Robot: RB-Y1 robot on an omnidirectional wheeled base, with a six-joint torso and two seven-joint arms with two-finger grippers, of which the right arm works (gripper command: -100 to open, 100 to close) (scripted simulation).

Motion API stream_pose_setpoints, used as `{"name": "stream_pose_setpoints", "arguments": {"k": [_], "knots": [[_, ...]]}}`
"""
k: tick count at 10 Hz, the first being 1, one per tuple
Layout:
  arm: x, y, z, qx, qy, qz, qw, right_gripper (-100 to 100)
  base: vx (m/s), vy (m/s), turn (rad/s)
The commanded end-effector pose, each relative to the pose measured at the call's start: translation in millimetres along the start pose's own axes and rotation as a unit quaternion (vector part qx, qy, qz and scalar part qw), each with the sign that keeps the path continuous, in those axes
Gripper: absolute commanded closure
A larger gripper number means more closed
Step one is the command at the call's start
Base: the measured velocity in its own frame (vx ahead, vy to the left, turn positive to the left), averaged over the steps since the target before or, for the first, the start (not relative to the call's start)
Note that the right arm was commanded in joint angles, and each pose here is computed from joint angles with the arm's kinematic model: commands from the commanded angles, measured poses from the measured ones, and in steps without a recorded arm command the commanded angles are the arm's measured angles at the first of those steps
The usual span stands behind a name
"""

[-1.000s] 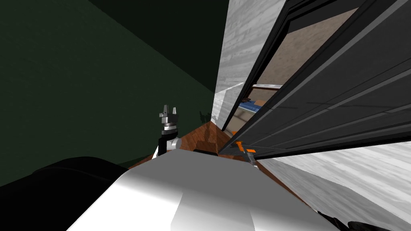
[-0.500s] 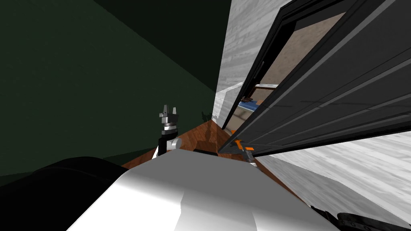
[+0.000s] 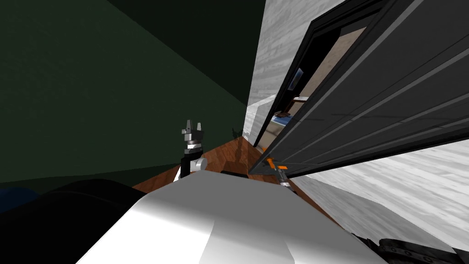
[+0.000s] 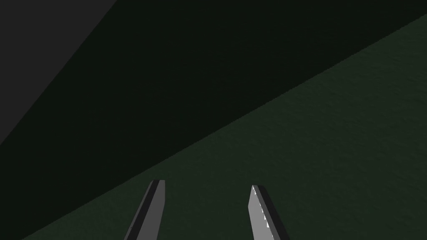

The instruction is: Pull the door open

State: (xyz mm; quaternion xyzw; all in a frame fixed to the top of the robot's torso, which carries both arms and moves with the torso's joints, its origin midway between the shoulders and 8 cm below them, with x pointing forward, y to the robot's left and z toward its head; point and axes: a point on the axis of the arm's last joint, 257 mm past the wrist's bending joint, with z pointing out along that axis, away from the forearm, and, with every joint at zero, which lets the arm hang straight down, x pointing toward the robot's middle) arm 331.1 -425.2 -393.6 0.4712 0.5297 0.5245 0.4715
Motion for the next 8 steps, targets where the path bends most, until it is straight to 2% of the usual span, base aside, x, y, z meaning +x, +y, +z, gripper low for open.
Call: {"name": "stream_pose_setpoints", "arguments": {"k": [1, 2, 5, 8], "knots": [[12.5, -1.7, 8.6, 0.000, 0.011, 0.004, 0.9999, 100, -0.144, -0.098, 0.091], [12.5, -1.7, 8.6, 0.000, 0.011, 0.004, 0.9999, 100, -0.117, -0.058, 0.047], [20.4, -0.3, 24.1, -0.001, 0.018, 0.004, 0.9998, 100, -0.159, -0.077, 0.077], [25.4, 1.2, 33.9, -0.003, 0.023, 0.003, 0.9997, 100, -0.181, -0.111, 0.083]]}}
